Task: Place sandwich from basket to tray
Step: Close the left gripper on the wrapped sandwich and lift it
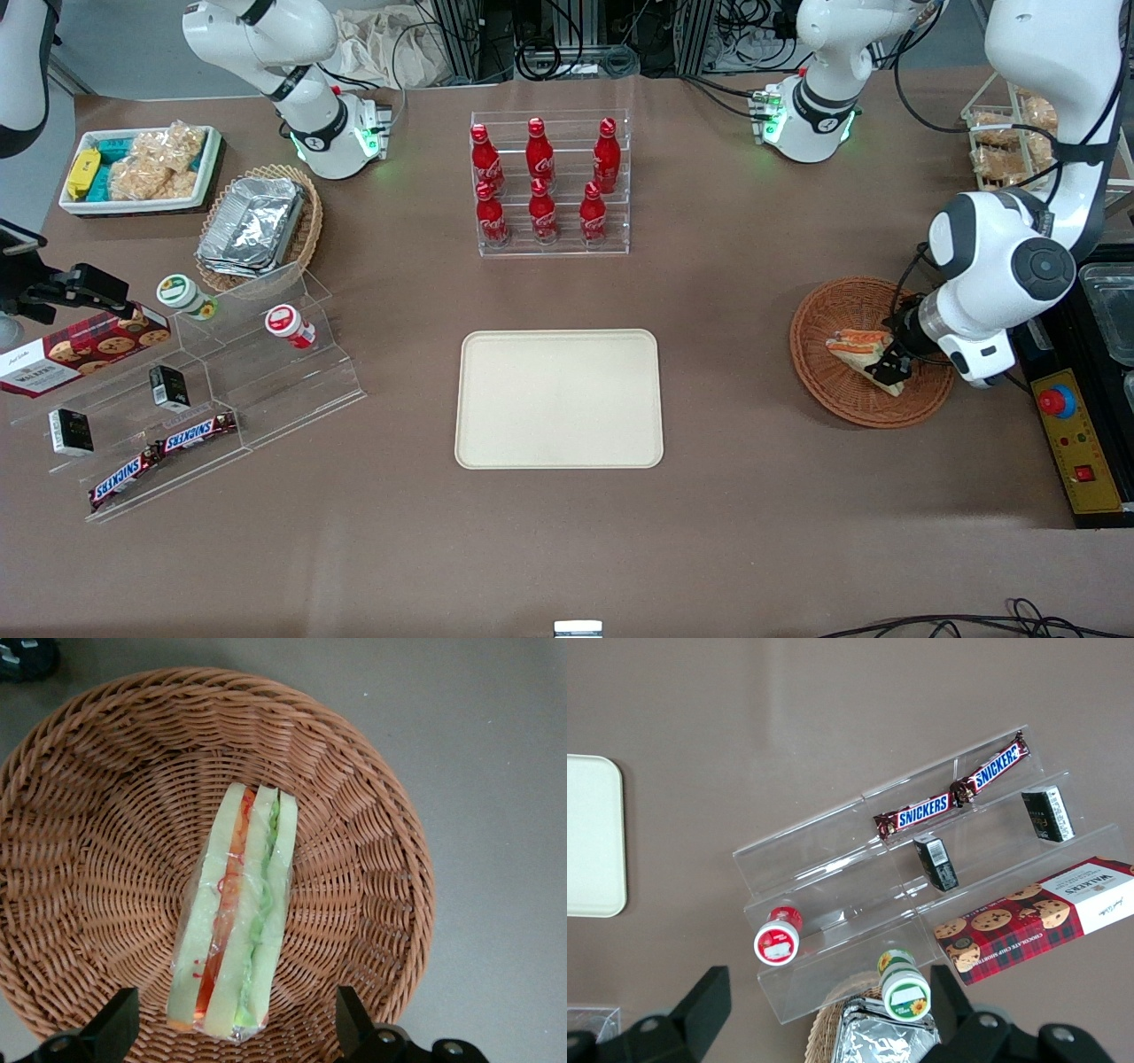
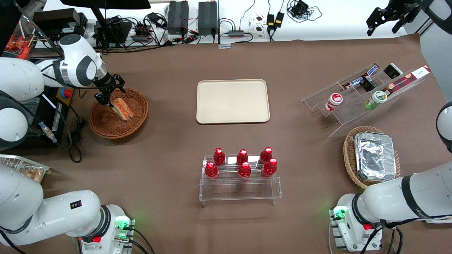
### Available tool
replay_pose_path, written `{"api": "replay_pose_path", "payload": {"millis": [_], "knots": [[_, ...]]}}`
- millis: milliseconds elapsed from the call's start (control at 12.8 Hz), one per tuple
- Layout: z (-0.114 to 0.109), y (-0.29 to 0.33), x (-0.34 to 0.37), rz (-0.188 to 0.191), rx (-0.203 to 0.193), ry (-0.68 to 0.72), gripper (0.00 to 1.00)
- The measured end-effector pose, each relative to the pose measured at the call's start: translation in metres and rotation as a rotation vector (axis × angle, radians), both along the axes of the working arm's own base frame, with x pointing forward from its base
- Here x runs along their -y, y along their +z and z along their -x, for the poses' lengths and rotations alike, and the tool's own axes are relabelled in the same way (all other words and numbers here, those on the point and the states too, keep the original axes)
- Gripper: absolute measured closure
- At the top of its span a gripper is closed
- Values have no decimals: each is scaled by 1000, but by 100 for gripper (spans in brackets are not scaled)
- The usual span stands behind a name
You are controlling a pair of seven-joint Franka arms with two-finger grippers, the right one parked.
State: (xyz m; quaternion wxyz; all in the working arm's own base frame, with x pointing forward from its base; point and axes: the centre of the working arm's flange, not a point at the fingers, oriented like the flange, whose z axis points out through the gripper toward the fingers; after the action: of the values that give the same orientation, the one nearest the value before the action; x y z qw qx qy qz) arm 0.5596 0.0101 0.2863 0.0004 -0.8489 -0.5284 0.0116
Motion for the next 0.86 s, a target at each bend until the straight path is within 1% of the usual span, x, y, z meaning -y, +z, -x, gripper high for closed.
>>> {"api": "replay_pose_path", "payload": {"millis": [78, 314, 392, 549, 784, 863], "knots": [[-1, -4, 0, 3, 2, 0, 0], [0, -15, -8, 4, -7, 17, 0], [0, -17, -14, 1, -9, 25, 6], [1, -20, -18, -3, -11, 27, 31], [1, -21, -16, -6, -12, 21, 62], [1, -21, -16, -6, -11, 21, 70]]}}
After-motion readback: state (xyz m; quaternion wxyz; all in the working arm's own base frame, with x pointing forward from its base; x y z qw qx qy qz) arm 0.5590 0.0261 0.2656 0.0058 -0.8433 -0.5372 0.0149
